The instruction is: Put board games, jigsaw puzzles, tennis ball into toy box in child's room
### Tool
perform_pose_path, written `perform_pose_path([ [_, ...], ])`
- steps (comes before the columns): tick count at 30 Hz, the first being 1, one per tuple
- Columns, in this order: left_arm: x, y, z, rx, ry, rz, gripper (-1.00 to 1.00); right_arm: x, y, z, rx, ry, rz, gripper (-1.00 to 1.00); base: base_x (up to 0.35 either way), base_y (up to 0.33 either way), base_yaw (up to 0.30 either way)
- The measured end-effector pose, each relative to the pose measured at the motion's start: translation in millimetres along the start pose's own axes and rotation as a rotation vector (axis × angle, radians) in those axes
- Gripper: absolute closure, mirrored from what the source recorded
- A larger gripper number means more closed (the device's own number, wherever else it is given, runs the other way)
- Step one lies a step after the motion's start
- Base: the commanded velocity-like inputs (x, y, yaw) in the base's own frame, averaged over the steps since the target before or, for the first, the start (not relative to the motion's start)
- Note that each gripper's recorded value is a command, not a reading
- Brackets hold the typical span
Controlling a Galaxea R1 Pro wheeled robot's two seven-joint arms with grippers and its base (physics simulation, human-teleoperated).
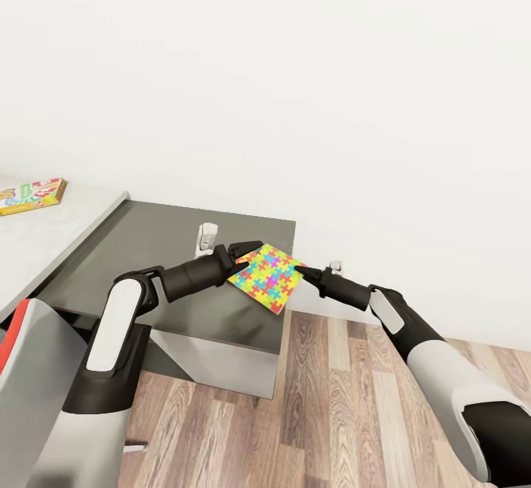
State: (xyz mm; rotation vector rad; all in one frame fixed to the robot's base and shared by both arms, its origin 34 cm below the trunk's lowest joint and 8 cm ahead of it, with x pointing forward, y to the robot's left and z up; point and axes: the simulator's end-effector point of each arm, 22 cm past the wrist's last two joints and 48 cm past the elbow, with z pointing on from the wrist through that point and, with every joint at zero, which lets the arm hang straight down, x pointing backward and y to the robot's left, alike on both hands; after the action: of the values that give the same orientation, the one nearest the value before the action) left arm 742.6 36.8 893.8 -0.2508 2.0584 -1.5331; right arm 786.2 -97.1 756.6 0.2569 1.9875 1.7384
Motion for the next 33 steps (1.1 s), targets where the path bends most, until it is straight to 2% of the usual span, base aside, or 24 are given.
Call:
perform_pose_path([
  [26,-0.4,-1.2,0.2,0.003,0.000,0.002,-1.00,1.4,0.5,0.4,-0.003,0.003,0.006,1.00,0.000,0.000,0.000],
  [33,7.2,-14.4,2.3,0.064,0.018,0.004,-1.00,0.0,0.3,-1.1,-0.002,0.000,0.007,1.00,0.000,0.000,0.000],
])
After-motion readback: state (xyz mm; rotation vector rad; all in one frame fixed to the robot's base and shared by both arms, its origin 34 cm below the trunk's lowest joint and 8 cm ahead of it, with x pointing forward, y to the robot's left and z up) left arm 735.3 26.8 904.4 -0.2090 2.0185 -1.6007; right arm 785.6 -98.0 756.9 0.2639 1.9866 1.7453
